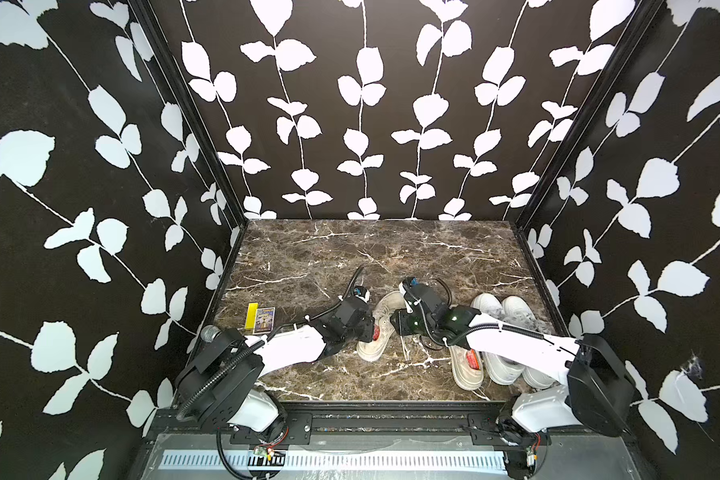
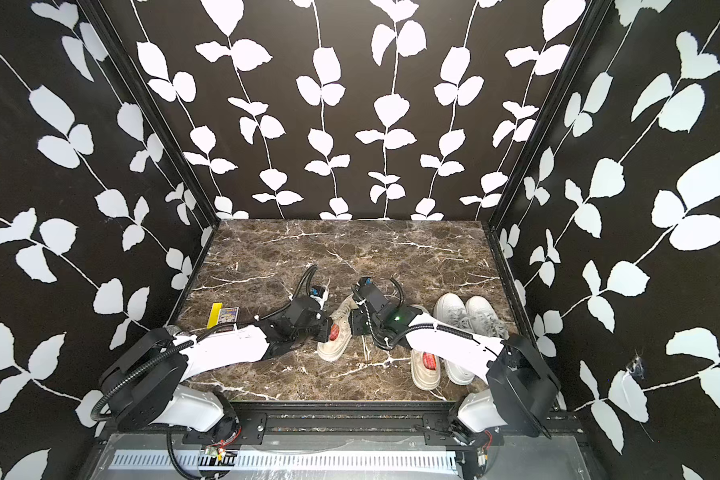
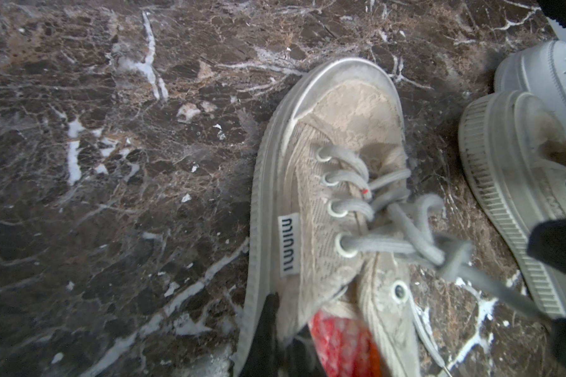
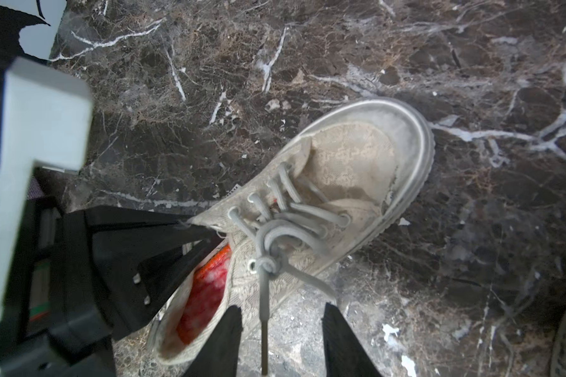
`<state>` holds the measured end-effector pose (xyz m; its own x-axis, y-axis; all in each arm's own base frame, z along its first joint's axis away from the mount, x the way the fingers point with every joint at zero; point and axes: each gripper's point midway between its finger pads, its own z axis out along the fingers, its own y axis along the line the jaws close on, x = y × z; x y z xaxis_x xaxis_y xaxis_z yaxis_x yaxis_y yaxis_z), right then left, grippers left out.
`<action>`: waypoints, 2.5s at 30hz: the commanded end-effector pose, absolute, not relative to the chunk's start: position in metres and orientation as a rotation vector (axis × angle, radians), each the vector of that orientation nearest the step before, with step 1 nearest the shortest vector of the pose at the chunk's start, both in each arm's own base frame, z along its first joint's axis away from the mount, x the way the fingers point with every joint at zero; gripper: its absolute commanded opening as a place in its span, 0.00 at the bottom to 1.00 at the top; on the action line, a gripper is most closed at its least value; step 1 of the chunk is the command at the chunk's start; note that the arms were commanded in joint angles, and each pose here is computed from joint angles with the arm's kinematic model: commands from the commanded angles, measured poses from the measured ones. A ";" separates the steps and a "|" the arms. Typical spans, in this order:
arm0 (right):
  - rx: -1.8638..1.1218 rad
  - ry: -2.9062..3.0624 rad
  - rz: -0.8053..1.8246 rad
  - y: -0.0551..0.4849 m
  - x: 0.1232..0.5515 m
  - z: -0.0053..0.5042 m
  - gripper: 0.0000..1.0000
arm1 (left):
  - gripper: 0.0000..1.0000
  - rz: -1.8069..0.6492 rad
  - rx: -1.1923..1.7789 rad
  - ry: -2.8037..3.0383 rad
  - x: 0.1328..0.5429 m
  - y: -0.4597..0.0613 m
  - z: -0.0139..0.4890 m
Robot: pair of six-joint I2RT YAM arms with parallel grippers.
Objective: Remove the insole from the shoe
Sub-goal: Untie the shoelace on the shoe.
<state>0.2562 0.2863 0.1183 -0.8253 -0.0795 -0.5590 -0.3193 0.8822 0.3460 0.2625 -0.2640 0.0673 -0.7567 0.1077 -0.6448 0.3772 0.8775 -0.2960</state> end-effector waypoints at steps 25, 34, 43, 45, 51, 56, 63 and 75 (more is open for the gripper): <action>-0.211 2.460 0.233 0.237 0.260 0.132 0.00 | 0.00 -0.369 0.230 2.412 0.274 -0.236 0.068; -0.017 2.402 0.129 0.182 0.260 0.146 0.00 | 0.00 -0.323 0.176 2.419 0.274 -0.224 0.065; 0.090 2.336 0.066 0.142 0.259 0.168 0.00 | 0.00 -0.328 0.179 2.423 0.273 -0.224 0.064; 0.134 2.317 0.030 0.128 0.257 0.173 0.00 | 0.00 -0.327 0.178 2.425 0.273 -0.224 0.063; 0.198 2.273 0.086 0.114 0.254 0.181 0.00 | 0.00 -0.332 0.181 2.426 0.272 -0.225 0.062; 0.130 2.304 0.176 0.136 0.258 0.177 0.00 | 0.00 -0.381 0.206 2.423 0.272 -0.233 0.063; 0.048 2.444 0.082 0.152 0.266 0.151 0.31 | 0.00 -0.538 0.321 2.386 0.267 -0.259 0.074; -0.432 2.502 0.410 0.264 0.261 0.134 0.50 | 0.00 -0.579 0.364 2.378 0.266 -0.267 0.075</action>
